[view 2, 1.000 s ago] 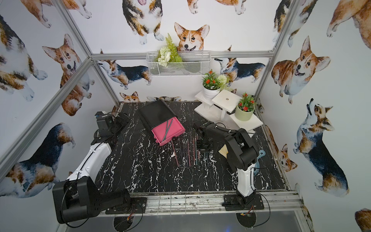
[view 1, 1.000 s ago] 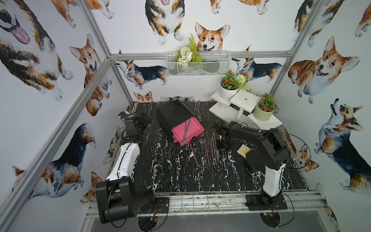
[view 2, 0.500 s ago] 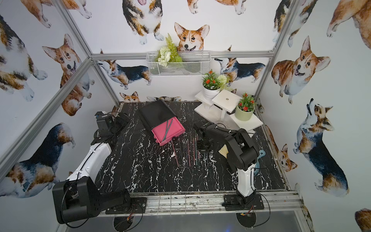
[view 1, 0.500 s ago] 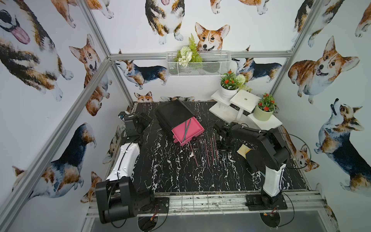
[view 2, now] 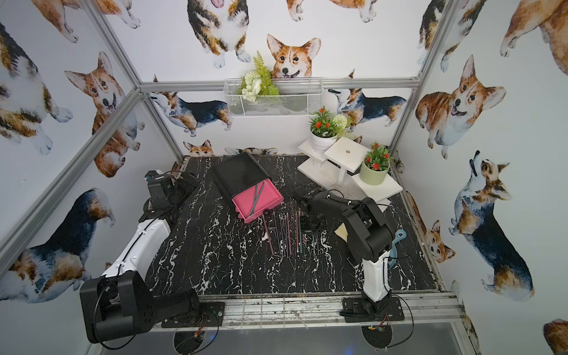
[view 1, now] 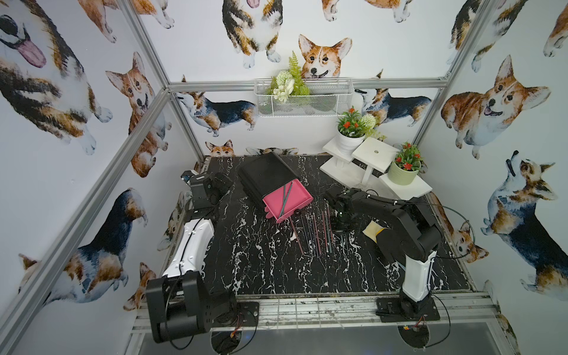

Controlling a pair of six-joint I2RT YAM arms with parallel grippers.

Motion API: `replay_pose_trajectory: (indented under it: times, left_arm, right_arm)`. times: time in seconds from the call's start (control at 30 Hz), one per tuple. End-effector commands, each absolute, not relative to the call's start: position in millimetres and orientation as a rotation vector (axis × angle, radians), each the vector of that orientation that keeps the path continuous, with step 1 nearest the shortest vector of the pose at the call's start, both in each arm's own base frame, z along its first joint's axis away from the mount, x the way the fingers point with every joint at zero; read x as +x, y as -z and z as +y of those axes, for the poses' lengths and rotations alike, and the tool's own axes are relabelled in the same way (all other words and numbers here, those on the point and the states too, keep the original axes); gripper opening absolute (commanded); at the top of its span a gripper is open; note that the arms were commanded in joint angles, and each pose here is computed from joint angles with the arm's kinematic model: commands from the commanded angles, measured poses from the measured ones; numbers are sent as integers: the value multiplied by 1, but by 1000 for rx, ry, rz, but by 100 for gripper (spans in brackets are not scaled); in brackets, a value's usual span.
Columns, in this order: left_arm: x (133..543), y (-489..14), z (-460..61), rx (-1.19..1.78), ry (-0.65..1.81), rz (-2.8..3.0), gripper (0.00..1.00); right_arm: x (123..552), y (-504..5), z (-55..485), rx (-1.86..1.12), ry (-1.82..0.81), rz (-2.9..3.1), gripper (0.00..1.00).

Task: Please place the pencils in the drawer according to their color
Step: Pick up the pencil from the center of the board.

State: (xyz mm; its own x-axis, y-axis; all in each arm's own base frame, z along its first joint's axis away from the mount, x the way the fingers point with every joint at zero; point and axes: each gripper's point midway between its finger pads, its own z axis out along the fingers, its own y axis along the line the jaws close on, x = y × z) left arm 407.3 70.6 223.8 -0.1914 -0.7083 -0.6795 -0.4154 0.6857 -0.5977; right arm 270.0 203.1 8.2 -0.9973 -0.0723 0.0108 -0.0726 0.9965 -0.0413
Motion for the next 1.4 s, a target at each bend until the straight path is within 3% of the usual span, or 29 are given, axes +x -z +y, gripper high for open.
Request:
replay_pose_trajectory:
  times: [0.0,0.43,0.97,1.37]
  left_arm:
    - [409,-232,73,-878,335,1794,100]
    - [410,-232,73,-879,341,1791,100]
    - [409,-235,73,-875,340,1788,100]
    - [408,-234,73,-870,334,1793,100]
  right_arm:
    - [263,2,222,102,83,-3095,0]
    - [269,-4,224,173,166,-3130,0]
    - [280,-75,218,241,186,-3254,0]
    - [258,-178,266,277,780,-3153,0]
